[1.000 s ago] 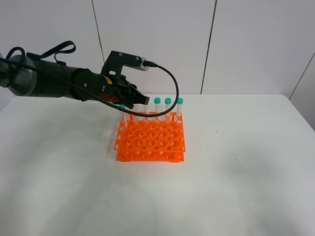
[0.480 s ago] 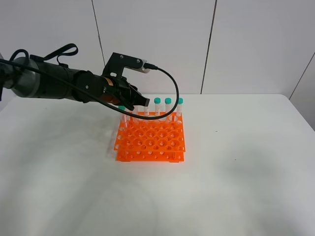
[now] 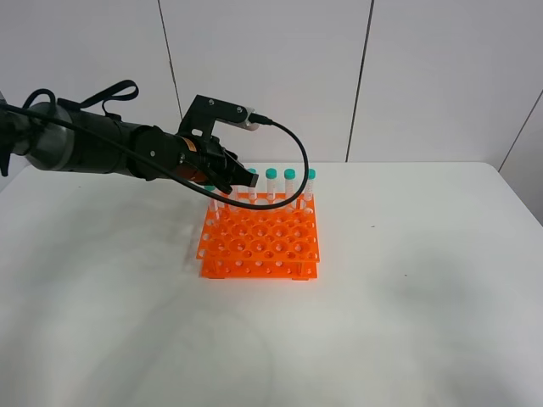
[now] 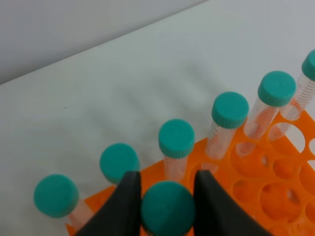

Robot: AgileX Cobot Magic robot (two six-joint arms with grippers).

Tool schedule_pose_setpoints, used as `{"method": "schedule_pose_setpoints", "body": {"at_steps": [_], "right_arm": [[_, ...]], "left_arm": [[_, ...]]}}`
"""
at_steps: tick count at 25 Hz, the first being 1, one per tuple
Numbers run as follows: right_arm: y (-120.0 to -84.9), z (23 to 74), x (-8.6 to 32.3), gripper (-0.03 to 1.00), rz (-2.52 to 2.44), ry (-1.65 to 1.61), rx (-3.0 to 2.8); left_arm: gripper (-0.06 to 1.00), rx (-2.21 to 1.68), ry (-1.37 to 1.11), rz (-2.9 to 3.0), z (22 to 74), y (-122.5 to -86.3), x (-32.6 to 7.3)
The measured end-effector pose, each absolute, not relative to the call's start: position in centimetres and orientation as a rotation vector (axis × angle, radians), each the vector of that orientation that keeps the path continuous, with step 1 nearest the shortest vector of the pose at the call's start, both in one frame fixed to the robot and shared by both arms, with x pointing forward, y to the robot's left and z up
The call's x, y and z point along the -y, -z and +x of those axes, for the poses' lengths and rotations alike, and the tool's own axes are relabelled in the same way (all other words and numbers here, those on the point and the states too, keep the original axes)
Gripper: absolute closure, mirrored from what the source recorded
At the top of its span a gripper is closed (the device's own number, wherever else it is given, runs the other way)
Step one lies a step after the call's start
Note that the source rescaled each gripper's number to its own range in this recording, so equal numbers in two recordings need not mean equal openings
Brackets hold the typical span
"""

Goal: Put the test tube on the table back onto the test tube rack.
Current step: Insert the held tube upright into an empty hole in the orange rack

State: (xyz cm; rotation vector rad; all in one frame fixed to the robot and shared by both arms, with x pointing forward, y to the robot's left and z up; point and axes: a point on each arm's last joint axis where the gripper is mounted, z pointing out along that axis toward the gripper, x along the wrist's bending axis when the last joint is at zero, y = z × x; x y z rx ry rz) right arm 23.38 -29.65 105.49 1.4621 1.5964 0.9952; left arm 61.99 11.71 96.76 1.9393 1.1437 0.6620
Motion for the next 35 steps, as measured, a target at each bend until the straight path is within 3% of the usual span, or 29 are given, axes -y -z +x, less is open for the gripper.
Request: {"method": "schedule_pose_setpoints", "body": {"at_steps": [35], "right_arm": [[-105.5, 23.4, 29.6, -0.03, 1.462, -0.997, -1.597]], "left_arm": [[0.94, -1.209, -0.625, 1.944, 62.5, -93.9, -11.7]]}}
